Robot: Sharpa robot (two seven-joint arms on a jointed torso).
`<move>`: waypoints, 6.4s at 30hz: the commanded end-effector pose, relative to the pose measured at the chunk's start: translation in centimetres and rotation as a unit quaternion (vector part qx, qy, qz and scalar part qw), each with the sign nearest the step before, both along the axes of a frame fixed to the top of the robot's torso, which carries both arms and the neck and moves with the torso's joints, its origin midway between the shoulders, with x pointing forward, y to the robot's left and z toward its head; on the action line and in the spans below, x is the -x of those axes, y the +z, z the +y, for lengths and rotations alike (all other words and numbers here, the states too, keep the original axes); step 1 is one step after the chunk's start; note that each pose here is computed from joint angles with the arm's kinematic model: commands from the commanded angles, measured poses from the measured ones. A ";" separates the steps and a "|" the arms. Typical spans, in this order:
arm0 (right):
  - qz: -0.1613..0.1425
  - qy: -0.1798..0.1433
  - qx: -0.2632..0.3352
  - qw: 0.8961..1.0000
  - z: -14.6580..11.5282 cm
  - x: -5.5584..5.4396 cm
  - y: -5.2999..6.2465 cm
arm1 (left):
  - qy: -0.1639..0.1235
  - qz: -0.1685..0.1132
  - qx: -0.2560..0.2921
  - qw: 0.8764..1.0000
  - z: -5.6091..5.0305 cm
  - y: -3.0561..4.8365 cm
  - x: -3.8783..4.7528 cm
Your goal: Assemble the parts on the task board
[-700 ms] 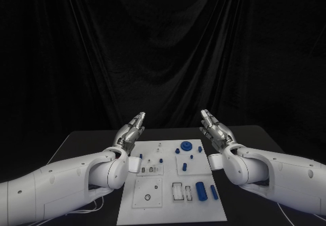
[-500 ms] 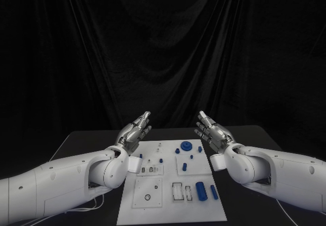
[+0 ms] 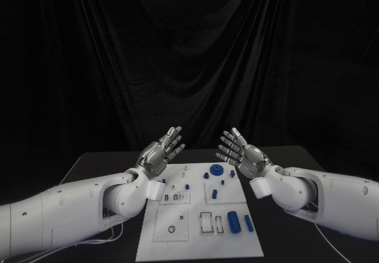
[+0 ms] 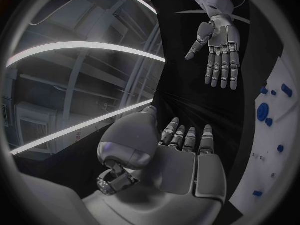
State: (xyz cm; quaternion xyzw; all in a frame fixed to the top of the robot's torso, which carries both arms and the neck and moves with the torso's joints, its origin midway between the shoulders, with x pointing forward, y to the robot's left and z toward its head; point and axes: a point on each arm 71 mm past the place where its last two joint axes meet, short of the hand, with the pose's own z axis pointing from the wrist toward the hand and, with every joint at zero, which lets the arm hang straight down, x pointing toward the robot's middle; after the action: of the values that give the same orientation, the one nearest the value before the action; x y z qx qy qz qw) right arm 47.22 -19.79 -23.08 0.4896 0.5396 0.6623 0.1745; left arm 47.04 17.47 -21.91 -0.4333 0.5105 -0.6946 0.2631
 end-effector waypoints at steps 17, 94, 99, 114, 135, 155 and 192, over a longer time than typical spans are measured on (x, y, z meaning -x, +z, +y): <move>-0.015 0.086 -0.011 0.996 -3.1 -1.2 3.2 | -0.027 -0.098 0.005 0.995 5.8 1.23 -0.04; -0.496 0.033 0.731 0.467 -0.1 -2.4 11.7 | 0.043 -0.145 0.055 0.987 9.9 7.53 3.53; -0.501 0.037 0.728 0.467 0.1 -2.2 11.3 | 0.041 -0.142 0.054 0.988 9.9 7.49 3.55; -0.519 0.034 0.712 0.472 0.5 -2.1 10.3 | 0.033 -0.135 0.053 0.989 9.5 7.36 3.44; -0.527 0.030 0.703 0.477 1.3 -2.4 9.3 | 0.020 -0.122 0.049 0.991 9.2 7.05 3.04; -0.545 0.012 0.685 0.483 1.2 -2.3 9.6 | 0.019 -0.119 0.045 0.992 9.5 6.81 2.54; -0.550 0.063 0.672 0.492 8.7 -7.2 11.5 | 0.014 -0.113 0.040 0.993 8.9 6.60 2.28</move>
State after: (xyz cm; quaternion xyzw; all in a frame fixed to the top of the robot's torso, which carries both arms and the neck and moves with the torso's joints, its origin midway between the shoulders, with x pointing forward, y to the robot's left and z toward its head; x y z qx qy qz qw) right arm 54.63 -11.18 -10.81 -0.2574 0.6410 0.2474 0.6794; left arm 44.89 26.26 -16.04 -0.3884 0.4807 -0.7275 0.2980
